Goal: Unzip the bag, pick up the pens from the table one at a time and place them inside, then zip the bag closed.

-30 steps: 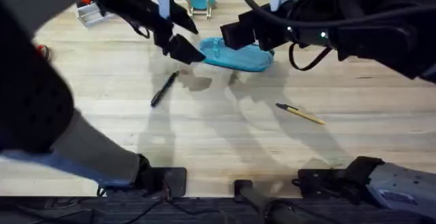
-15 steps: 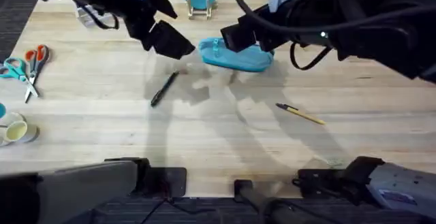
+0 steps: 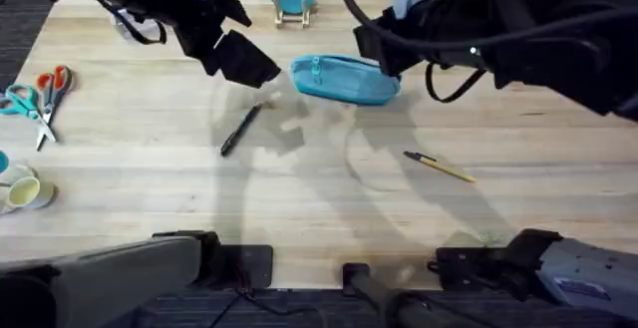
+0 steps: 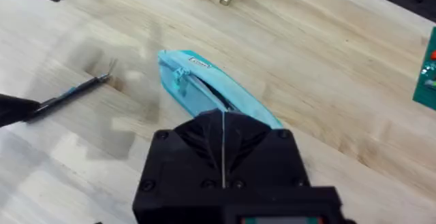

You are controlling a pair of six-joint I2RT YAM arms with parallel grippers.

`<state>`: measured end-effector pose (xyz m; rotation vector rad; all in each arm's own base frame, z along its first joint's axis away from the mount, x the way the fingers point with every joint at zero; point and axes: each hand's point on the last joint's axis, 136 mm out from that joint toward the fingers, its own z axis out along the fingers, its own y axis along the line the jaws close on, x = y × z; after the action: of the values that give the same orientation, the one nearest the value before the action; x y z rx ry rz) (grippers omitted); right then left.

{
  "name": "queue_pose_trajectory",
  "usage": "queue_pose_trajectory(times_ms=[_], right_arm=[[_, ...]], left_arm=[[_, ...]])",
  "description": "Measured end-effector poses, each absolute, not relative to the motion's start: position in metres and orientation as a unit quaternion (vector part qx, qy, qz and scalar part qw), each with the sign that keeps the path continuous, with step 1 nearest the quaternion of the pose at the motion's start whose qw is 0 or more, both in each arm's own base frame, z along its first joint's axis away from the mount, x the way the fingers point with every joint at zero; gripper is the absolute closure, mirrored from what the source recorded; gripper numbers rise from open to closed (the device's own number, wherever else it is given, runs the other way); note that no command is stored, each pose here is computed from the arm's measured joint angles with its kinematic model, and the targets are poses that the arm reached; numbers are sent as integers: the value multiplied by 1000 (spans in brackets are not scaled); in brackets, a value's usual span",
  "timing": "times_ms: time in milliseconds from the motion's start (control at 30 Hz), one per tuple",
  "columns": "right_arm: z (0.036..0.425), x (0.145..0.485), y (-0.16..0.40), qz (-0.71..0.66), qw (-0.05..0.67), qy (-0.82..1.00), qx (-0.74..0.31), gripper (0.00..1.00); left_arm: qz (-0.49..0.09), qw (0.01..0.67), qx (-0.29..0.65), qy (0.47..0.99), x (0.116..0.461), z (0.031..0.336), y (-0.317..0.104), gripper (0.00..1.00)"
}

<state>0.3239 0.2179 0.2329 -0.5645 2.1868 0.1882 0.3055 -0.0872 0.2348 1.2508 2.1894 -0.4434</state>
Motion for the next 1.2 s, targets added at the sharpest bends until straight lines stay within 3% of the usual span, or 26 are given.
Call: queue_pose_trajectory(times_ms=[200,433,800,1200], right_arm=[[232,328,211,68,424,875,-224,971],[231,328,209,20,424,847,-319,973],[176,273,170,4,251,865,-435,972],[178,275,150,64,215,897,-380,973]], left_arm=[[-166,287,468,819,305,235,-87,5],[-166,287,468,819,305,235,-87,6],[-166,287,468,819,305,235,-87,5],[-166,287,468,819,305,235,-87,5]])
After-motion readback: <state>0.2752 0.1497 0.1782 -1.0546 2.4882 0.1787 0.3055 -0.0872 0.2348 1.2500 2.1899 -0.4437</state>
